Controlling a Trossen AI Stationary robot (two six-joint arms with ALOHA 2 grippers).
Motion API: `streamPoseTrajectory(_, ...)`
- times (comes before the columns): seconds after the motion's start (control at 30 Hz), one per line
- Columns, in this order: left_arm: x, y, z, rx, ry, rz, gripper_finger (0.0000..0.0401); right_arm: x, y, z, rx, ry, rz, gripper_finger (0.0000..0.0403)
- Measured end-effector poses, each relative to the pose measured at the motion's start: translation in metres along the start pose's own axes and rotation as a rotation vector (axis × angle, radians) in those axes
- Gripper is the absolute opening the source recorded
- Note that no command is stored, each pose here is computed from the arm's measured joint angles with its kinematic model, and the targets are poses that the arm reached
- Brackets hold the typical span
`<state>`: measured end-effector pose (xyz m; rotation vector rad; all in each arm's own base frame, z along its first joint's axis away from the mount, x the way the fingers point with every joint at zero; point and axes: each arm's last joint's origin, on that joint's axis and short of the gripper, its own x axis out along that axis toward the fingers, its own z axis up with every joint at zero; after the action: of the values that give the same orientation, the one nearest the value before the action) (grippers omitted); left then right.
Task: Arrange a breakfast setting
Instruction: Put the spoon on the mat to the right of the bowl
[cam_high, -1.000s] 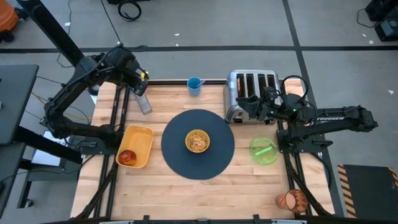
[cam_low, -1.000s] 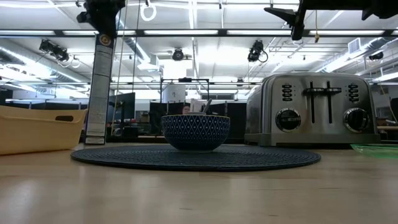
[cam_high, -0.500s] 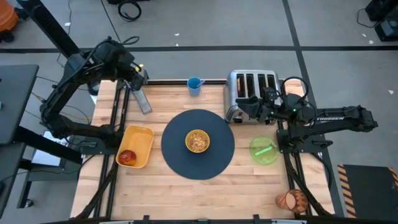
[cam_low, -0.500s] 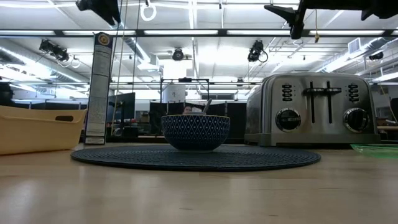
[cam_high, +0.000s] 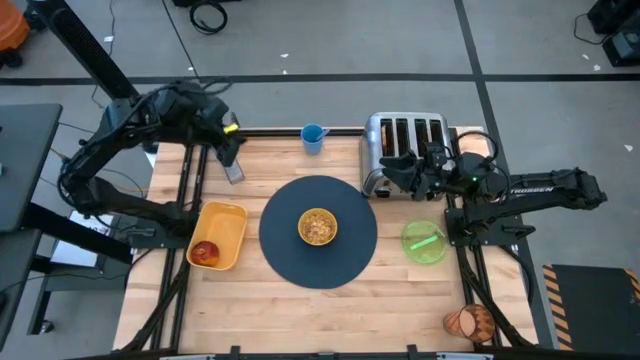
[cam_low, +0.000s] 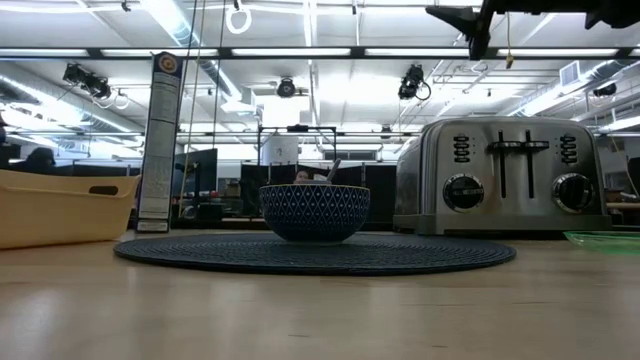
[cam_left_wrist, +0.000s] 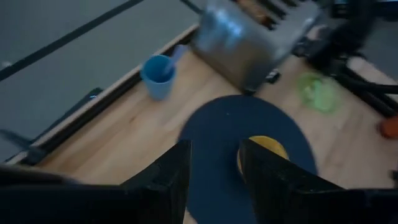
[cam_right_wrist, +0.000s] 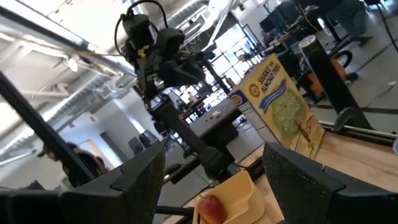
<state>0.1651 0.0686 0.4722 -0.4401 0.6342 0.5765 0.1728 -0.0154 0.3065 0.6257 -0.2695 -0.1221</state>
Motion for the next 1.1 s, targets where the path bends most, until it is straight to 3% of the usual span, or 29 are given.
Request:
streamPoseTrajectory(0.47, -0.013, -0.053, -0.022, 0.086, -0.061, -0.079, 0.0144, 0.006, 0.050, -0.007, -0.122, 0.072, -0.019, 0.0273)
streamPoseTrajectory(0.63, -0.018, -0.063, -0.028, 0.054, -0.100, -0.064, 0.0144, 0.019, 0.068, -0.017, -0.138, 0.107, -0.069, 0.0272)
streamPoseTrajectory(0.83, -0.025, -0.067, -0.031, 0.027, -0.147, -0.052, 0.0144, 0.043, 0.097, -0.028, -0.196, 0.133, -0.089, 0.0263)
streamPoseTrajectory(1.1, -0.025, -0.068, -0.032, 0.035, -0.151, -0.045, 0.0144, 0.094, 0.117, -0.039, -0.248, 0.211, -0.228, 0.0261)
